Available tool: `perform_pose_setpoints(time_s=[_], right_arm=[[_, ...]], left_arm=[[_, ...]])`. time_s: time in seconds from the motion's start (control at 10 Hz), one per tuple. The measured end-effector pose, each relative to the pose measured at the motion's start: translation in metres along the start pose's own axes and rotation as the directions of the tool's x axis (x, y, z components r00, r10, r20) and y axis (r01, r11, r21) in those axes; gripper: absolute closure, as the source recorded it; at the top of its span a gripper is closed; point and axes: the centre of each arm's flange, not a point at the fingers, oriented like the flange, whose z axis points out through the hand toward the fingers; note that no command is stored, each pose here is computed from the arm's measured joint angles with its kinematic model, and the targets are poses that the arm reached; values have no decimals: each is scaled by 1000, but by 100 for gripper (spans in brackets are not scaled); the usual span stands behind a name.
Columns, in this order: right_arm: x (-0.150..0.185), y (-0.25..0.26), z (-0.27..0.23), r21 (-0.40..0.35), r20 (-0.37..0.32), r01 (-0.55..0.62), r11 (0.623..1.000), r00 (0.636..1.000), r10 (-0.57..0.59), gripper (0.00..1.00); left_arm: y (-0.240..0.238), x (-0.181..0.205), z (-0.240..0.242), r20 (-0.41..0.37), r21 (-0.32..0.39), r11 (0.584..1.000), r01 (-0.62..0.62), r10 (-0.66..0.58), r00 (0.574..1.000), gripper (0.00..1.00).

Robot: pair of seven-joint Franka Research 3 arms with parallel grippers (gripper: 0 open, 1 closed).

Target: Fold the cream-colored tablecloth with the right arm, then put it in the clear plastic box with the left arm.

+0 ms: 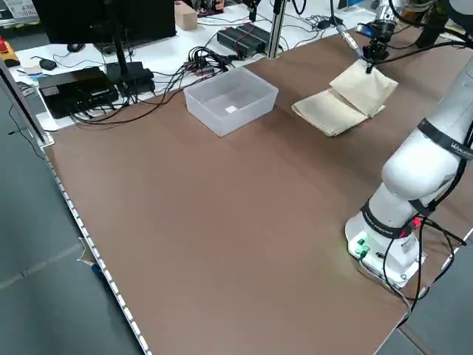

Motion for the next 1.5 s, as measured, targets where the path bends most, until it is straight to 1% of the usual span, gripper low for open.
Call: perform_pose_setpoints(time_s=[0.5,0.9,1.2,1.5], right_arm=[[8,-5,11,-5,-7,0,1000,1000,0,96],[15,-3,14,-9,-11,-8,1000,1000,8,96],[26,-4,8,2,-23,-16,1000,1000,16,96],[41,-5,-11,32,-41,-29,999,999,30,96]], left_arm=[[1,0,2,2,0,1000,-2,2,1000,0],[4,-3,-3,-14,14,1000,-11,11,1000,0],[5,-4,-1,-7,15,1000,-18,18,1000,0],[2,-5,0,2,16,1000,-13,13,1000,0]])
